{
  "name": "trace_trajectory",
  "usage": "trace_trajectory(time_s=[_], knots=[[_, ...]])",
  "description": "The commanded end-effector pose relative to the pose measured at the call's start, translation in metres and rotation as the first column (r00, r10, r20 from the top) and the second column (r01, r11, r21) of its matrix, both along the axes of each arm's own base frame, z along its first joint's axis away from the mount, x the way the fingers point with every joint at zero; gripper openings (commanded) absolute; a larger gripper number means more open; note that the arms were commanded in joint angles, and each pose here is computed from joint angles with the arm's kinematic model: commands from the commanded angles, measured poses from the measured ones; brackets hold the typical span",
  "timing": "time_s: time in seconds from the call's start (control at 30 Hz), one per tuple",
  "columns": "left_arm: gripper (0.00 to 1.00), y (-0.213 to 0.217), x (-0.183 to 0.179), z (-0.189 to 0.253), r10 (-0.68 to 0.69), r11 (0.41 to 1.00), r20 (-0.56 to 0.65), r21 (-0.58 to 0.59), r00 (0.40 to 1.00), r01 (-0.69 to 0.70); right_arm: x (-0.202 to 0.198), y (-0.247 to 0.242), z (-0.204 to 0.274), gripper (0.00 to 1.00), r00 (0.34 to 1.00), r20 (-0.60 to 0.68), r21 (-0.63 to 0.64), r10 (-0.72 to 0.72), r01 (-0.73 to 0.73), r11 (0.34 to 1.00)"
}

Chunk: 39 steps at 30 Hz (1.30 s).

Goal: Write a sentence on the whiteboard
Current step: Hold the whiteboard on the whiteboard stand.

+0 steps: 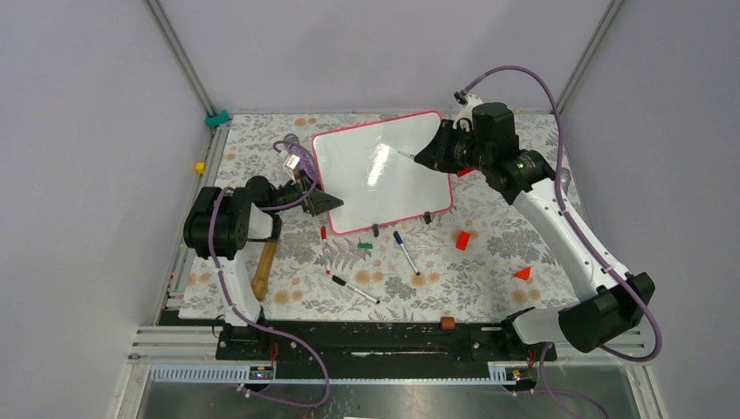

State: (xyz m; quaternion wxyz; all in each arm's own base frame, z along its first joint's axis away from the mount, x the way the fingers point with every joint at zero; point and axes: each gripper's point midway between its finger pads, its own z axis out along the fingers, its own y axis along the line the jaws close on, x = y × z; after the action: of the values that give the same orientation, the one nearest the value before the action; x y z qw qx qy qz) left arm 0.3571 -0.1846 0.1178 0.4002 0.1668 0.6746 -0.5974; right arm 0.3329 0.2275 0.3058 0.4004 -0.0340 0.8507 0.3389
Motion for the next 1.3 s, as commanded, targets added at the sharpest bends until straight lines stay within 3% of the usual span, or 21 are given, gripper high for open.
trace_trajectory(time_s=[0.0,0.23,0.43,0.5,0.6,0.63,0.87,1.07,1.27], knots=[[0.87,0.0,-0.005,0.013,-0.027,0.999,0.224,0.049,0.974,0.017,0.002,0.005,0.013,0.0,0.999,0.044,-0.007,0.016,-0.015,1.0],[0.74,0.0,-0.005,0.009,-0.052,0.997,0.242,0.062,0.969,0.038,0.001,0.007,0.01,0.0,0.999,0.041,-0.013,0.021,-0.02,1.0],[0.7,-0.001,-0.006,0.008,-0.08,0.996,0.247,0.067,0.966,0.065,0.0,0.007,0.007,0.0,0.999,0.035,-0.018,0.021,-0.02,1.0],[0.61,-0.001,-0.005,0.006,-0.081,0.996,0.241,0.066,0.967,0.067,0.0,0.008,0.008,0.0,0.999,0.037,-0.016,0.021,-0.02,1.0],[0.39,0.001,-0.003,0.004,-0.072,0.996,0.231,0.064,0.97,0.058,-0.001,0.009,0.008,0.0,0.999,0.037,-0.016,0.025,-0.025,1.0],[0.37,0.001,-0.003,0.004,-0.07,0.996,0.232,0.064,0.97,0.057,0.0,0.009,0.009,0.0,0.999,0.037,-0.016,0.024,-0.024,1.0],[0.35,0.002,0.0,0.003,-0.065,0.997,0.226,0.062,0.972,0.052,-0.002,0.009,0.01,0.0,0.999,0.042,-0.019,0.027,-0.026,0.999],[0.17,0.002,0.004,-0.004,-0.056,0.997,0.205,0.059,0.977,0.045,-0.004,0.005,0.007,0.0,0.998,0.053,-0.039,0.024,-0.022,0.999],[0.17,0.004,0.009,-0.014,-0.04,0.999,0.138,0.042,0.99,0.035,-0.006,0.001,0.007,0.0,0.998,0.065,-0.049,0.022,-0.019,0.999]])
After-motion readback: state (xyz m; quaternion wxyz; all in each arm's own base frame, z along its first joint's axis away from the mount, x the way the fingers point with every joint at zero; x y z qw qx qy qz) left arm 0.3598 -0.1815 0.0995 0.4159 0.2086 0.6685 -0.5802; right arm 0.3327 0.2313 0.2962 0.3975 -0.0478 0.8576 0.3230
